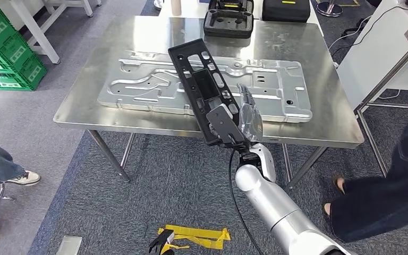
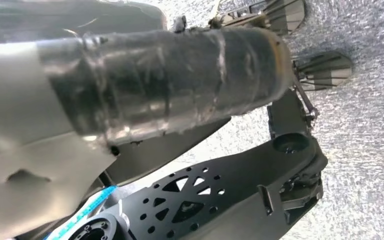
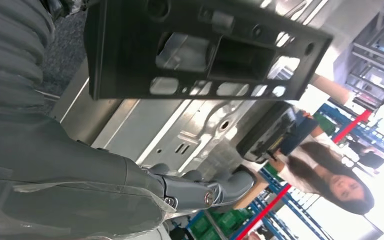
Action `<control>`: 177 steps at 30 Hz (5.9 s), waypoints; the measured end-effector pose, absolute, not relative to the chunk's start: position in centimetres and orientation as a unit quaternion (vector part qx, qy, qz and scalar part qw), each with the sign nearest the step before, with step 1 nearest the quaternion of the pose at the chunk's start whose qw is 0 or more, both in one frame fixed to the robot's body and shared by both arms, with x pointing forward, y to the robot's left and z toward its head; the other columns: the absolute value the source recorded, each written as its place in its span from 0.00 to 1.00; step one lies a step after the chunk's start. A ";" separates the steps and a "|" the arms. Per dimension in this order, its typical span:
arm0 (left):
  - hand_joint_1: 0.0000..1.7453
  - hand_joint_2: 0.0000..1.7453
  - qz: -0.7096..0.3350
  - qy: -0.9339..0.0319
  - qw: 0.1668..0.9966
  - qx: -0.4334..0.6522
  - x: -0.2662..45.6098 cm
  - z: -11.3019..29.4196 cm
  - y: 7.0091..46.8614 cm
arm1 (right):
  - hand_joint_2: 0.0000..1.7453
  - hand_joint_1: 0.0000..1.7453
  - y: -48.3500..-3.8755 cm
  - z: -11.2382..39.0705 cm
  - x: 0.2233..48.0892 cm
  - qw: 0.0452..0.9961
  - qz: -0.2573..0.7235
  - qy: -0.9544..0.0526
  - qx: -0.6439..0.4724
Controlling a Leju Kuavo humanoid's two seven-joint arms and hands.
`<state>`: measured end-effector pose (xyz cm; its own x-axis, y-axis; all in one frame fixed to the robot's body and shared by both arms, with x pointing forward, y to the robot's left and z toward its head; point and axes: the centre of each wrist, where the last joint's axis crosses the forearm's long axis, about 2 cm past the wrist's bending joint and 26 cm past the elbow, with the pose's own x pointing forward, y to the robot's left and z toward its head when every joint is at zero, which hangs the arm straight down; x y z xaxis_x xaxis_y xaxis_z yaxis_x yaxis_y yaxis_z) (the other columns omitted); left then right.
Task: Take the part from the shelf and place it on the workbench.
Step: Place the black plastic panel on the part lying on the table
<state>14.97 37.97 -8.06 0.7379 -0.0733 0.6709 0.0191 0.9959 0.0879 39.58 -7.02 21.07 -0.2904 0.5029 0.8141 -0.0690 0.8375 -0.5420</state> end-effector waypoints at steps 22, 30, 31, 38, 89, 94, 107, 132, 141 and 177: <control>0.00 0.00 -0.014 -0.365 0.930 0.037 15.5 -7.9 37.6 | 1.00 0.00 -11.1 18.4 39.7 0.608 0.234 -0.739 -0.174; 0.00 0.00 -0.011 -0.363 0.931 0.043 14.3 -8.2 38.3 | 1.00 0.00 -13.7 17.0 39.6 0.622 0.221 -0.726 -0.194; 0.00 0.00 -0.010 -0.363 0.931 0.043 14.3 -8.2 38.3 | 0.75 0.00 -14.2 16.7 39.6 0.625 0.218 -0.723 -0.198; 0.00 0.00 -0.002 -0.367 0.929 0.043 14.2 -8.3 38.1 | 0.00 0.00 -20.3 12.5 38.5 0.673 0.185 -0.677 -0.237; 0.00 0.00 0.106 -0.520 0.833 0.157 20.8 -3.0 46.4 | 1.00 0.00 -44.7 -8.1 9.0 0.960 0.007 -0.175 -0.218; 0.00 0.00 0.091 -0.571 0.798 0.172 26.6 2.2 47.9 | 1.00 0.00 -44.4 -8.3 8.5 0.961 0.011 -0.174 -0.214; 0.00 0.00 0.014 -0.733 0.651 0.198 36.4 18.8 47.9 | 1.00 0.00 -43.1 -8.4 9.8 0.960 0.032 -0.193 -0.202; 0.00 0.00 -0.070 -0.834 0.543 0.071 34.5 20.4 41.7 | 1.00 0.00 -40.4 -9.3 8.6 0.967 0.021 -0.186 -0.175; 0.00 0.00 -0.062 -0.721 0.684 0.097 31.1 8.4 42.2 | 1.00 0.00 -39.3 -9.5 8.7 0.970 0.007 -0.173 -0.169; 0.00 0.00 0.143 -0.370 0.909 0.131 13.0 -7.0 44.5 | 0.00 0.00 -37.3 -10.0 7.7 0.960 -0.148 -0.173 -0.163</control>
<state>13.04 44.54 -7.02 0.6858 0.1617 0.7096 -0.3563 0.9248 0.1335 7.73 -37.27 -10.02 0.8964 -0.2270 0.3807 0.3400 0.9032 -0.2621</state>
